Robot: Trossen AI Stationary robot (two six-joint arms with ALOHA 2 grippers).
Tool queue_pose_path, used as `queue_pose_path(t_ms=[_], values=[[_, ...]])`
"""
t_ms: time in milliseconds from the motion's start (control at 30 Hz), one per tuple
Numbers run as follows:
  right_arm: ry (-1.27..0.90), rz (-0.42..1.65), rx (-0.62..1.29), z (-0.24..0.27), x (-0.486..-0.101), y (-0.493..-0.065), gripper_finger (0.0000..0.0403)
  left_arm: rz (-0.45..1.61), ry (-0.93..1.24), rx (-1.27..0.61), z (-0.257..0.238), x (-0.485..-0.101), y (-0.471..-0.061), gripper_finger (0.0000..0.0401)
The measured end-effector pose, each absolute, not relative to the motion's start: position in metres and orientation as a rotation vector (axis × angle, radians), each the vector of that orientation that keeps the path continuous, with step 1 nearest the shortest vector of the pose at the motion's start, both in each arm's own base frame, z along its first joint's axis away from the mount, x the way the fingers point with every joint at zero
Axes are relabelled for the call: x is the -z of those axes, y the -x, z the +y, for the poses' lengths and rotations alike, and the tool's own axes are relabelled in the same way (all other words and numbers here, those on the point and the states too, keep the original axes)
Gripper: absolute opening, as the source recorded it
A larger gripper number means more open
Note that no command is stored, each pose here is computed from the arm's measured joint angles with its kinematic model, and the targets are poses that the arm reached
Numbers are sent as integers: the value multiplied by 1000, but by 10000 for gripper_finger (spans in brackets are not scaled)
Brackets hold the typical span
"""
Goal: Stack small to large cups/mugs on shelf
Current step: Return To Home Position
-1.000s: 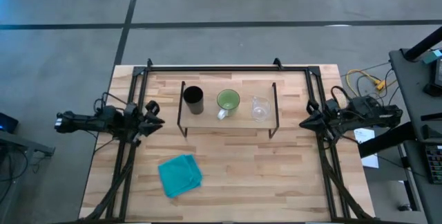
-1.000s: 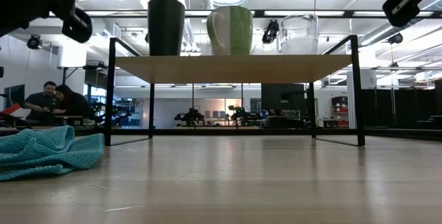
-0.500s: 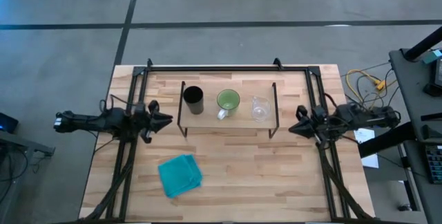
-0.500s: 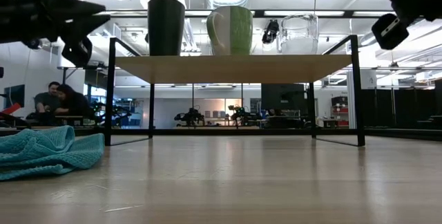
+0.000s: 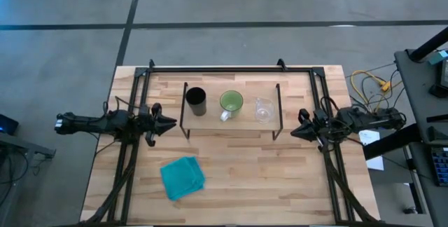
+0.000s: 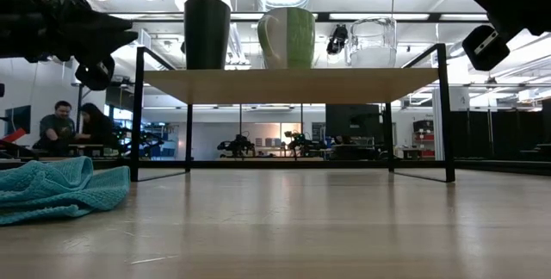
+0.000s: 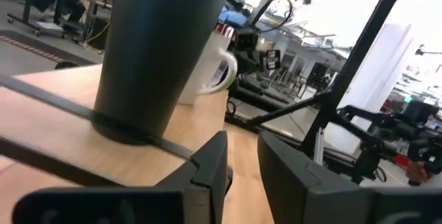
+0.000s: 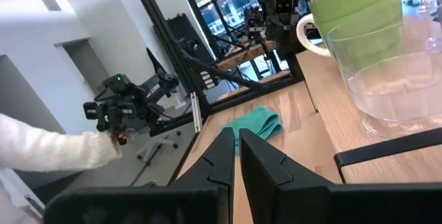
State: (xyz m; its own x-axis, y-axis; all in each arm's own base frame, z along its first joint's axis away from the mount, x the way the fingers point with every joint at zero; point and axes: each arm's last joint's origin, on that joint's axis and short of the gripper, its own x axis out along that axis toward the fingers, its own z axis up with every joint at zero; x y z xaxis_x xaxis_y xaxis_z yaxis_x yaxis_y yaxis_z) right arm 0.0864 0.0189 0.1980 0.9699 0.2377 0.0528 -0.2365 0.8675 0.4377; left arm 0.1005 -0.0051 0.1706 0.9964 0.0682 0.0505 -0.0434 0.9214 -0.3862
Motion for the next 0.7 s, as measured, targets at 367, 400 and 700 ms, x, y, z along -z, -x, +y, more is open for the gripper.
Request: queue_pose_path(t_ms=[367, 400, 700], values=[[-455, 9, -247, 19, -196, -87, 18, 1, 428, -105, -4, -164, -101, 68], [-452, 10, -247, 19, -196, -87, 18, 7, 427, -106, -4, -163, -102, 68], [-442, 34, -241, 19, -193, -87, 18, 47, 423, -118, -4, -160, -104, 68]])
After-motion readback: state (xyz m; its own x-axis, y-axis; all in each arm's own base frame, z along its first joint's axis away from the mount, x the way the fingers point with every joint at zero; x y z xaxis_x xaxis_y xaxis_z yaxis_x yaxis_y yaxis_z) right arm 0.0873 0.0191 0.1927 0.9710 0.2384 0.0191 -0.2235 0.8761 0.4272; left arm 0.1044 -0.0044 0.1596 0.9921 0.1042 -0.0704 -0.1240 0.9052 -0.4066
